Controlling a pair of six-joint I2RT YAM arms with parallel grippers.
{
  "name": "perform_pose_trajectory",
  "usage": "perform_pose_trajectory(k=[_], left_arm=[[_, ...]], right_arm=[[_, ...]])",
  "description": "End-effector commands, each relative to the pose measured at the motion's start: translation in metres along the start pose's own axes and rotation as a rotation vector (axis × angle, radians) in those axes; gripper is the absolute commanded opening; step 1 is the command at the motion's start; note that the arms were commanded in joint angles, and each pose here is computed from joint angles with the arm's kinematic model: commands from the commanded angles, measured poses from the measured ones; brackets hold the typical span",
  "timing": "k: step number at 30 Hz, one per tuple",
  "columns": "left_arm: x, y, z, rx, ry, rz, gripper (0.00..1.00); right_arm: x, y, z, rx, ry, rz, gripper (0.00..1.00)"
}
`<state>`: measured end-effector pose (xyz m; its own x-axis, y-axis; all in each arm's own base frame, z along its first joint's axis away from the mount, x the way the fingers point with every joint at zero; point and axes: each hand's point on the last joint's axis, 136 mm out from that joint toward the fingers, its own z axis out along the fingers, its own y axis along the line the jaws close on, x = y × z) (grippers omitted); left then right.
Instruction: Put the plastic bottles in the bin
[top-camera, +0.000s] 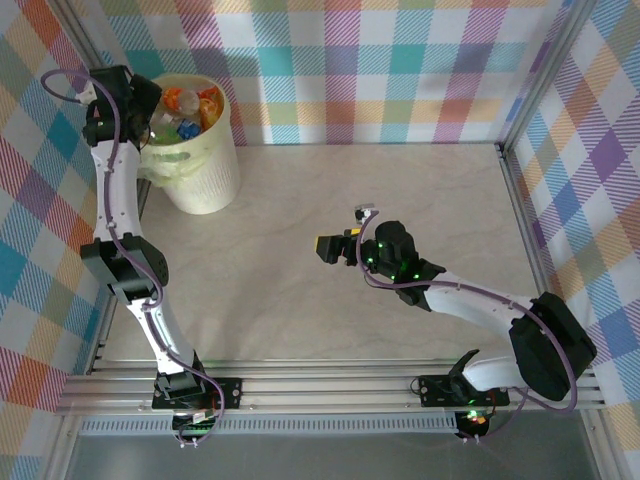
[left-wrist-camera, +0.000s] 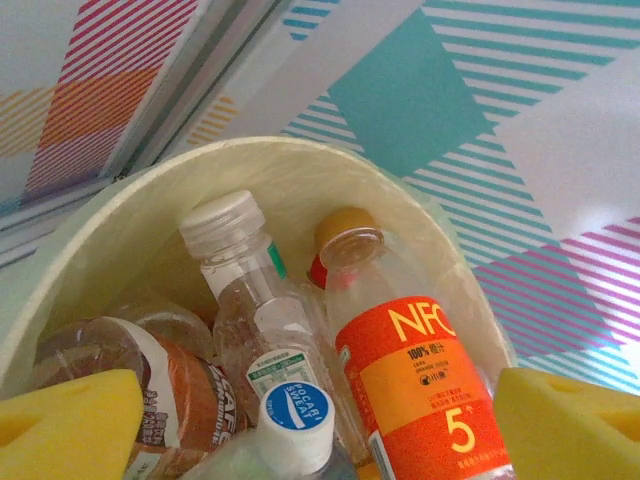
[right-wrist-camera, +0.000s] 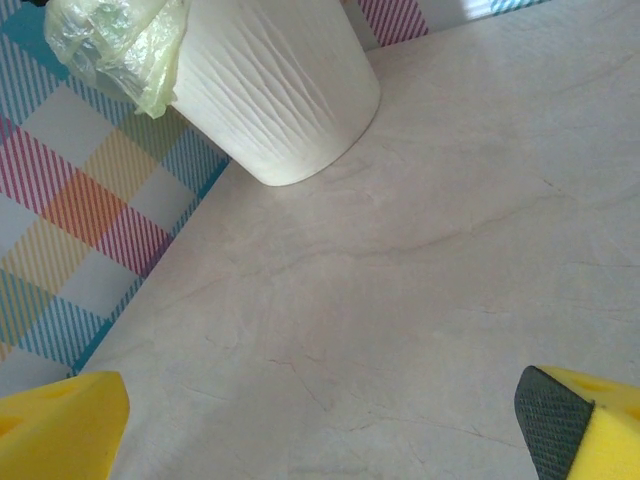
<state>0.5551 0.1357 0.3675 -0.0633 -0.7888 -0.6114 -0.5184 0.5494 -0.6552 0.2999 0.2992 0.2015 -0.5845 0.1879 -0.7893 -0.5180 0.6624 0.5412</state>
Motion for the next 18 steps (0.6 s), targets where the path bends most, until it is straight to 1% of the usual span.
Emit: perform_pose_trajectory(k=[1, 5, 10, 13, 15, 16, 18], left_arm=[[-0.018, -0.008, -0.037, 0.026, -0.009, 0.023, 0.96], [-0.022, -0.013, -0.072, 0.049, -0.010, 0.071, 0.99], [-0.009, -0.012, -0.118, 0.162, -0.016, 0.076, 1.00], [0.006, -0.004, -0.145, 0.235, -0.018, 0.068, 1.00], [0.018, -0.005, -0.172, 0.339, -0.022, 0.084, 1.00], [0.023, -0.002, -0.183, 0.366, -0.028, 0.093, 1.00], [0.034, 0.015, -0.202, 0.364, -0.050, 0.132, 1.00]], right_arm=[[-0.007, 0.000, -0.006, 0.017, -0.027, -0.033, 1.00], [-0.013, -0.007, -0.013, 0.066, -0.057, -0.066, 1.00], [-0.028, -0.027, -0.032, 0.187, -0.121, -0.138, 1.00], [-0.040, -0.048, -0.053, 0.295, -0.171, -0.192, 1.00], [-0.050, -0.068, -0.073, 0.397, -0.205, -0.237, 1.00], [-0.054, -0.078, -0.082, 0.447, -0.220, -0.256, 1.00], [-0.061, -0.106, -0.107, 0.560, -0.242, -0.267, 1.00]])
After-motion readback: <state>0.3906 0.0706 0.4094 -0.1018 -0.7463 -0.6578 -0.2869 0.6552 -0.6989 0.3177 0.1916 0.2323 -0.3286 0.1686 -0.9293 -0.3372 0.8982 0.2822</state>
